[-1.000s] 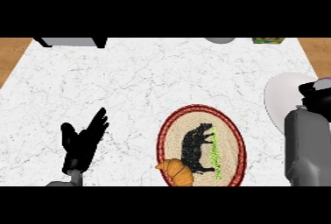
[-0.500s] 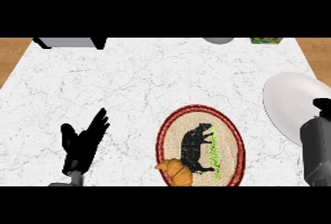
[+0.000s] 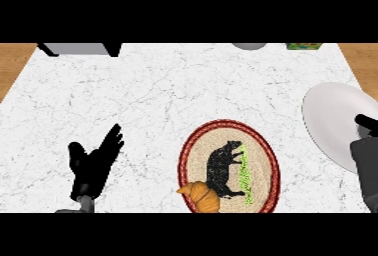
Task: Pick the can from the placemat and place it in the plate
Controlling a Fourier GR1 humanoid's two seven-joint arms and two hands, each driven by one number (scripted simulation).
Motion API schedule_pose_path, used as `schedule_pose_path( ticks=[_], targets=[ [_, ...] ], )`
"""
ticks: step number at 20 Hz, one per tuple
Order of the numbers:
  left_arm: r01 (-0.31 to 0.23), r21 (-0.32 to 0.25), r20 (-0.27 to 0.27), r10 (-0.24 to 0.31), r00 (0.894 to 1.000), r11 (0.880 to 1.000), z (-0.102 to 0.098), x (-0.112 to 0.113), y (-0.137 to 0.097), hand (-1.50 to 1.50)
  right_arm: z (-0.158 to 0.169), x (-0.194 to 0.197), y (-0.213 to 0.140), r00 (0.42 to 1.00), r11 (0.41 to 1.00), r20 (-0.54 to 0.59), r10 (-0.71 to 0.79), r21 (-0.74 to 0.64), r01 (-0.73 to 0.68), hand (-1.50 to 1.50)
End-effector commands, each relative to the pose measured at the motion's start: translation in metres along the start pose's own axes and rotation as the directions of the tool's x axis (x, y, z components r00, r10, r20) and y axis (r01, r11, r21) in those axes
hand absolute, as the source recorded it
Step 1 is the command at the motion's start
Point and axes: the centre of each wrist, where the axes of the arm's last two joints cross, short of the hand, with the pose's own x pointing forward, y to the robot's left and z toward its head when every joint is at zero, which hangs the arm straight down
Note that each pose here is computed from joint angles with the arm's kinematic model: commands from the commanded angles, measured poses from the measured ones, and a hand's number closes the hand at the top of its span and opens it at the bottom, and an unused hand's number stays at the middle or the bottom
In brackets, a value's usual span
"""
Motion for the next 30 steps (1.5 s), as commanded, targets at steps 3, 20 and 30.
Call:
schedule_pose_path(
  ticks=[3,20,30],
  targets=[
    [-0.005,-0.001,-0.005,0.005,1.000,1.000,0.005,-0.007,0.007,0.00,0.001,0.010,-0.009,0.974,0.976,0.096,-0.207,-0.045,0.212,-1.50],
    [-0.002,0.018,-0.018,0.002,1.000,1.000,0.000,-0.002,0.005,0.00,0.061,-0.078,-0.080,0.838,0.831,0.015,-0.545,0.143,0.538,-1.50],
    [-0.003,-0.004,-0.019,0.003,1.000,1.000,0.008,-0.012,-0.001,0.00,0.113,-0.137,-0.110,0.898,0.878,0.049,-0.436,0.243,0.413,-1.50]
  ],
)
